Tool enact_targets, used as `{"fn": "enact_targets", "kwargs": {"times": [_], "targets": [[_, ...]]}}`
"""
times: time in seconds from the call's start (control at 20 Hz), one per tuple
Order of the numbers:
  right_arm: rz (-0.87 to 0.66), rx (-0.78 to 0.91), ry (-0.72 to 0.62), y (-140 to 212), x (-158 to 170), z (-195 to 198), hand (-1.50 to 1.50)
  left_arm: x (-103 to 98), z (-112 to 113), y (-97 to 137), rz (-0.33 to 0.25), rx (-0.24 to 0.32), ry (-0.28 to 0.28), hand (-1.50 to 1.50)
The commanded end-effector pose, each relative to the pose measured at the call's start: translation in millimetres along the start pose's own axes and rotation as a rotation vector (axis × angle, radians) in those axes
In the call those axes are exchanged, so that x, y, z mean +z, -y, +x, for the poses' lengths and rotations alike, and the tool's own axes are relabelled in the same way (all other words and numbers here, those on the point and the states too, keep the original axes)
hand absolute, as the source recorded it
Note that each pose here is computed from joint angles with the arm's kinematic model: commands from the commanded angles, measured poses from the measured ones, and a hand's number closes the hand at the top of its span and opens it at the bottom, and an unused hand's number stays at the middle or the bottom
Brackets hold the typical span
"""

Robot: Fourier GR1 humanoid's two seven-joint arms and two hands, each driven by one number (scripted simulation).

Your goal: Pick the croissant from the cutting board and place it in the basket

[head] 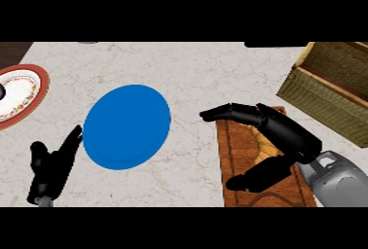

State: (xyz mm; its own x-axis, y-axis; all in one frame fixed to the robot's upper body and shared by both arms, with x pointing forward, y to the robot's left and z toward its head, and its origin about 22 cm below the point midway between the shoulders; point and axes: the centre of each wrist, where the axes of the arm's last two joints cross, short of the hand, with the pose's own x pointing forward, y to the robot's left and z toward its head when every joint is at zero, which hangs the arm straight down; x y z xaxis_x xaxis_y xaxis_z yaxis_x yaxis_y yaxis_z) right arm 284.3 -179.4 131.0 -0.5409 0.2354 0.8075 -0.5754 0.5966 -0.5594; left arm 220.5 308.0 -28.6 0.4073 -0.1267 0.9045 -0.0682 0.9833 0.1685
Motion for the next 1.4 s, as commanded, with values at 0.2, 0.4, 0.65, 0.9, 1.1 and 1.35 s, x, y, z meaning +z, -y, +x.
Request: {"fn": "enact_targets", "kwargs": {"times": [0.2, 0.4, 0.65, 0.9, 1.1, 1.35], "targets": [[-0.027, 0.551, -0.188, 99, -2, 77, -1.5, 14, -31, 12, -0.029, 0.003, -0.145, 0.0], [0.072, 0.636, -0.26, 143, 12, 111, -1.5, 4, -21, 6, -0.03, 0.018, -0.138, 0.0], [0.318, 0.665, -0.404, 172, 23, 138, -1.5, 10, -24, 15, -0.012, 0.0, -0.138, 0.0], [0.423, 0.692, -0.488, 194, 32, 154, -1.5, 16, -30, 22, -0.036, -0.003, -0.143, 0.0], [0.447, 0.728, -0.53, 196, 25, 147, -1.5, 11, -23, 18, -0.051, 0.011, -0.142, 0.0], [0.454, 0.683, -0.474, 192, 31, 140, -1.5, 10, -30, 4, -0.041, 0.004, -0.11, 0.0]]}}
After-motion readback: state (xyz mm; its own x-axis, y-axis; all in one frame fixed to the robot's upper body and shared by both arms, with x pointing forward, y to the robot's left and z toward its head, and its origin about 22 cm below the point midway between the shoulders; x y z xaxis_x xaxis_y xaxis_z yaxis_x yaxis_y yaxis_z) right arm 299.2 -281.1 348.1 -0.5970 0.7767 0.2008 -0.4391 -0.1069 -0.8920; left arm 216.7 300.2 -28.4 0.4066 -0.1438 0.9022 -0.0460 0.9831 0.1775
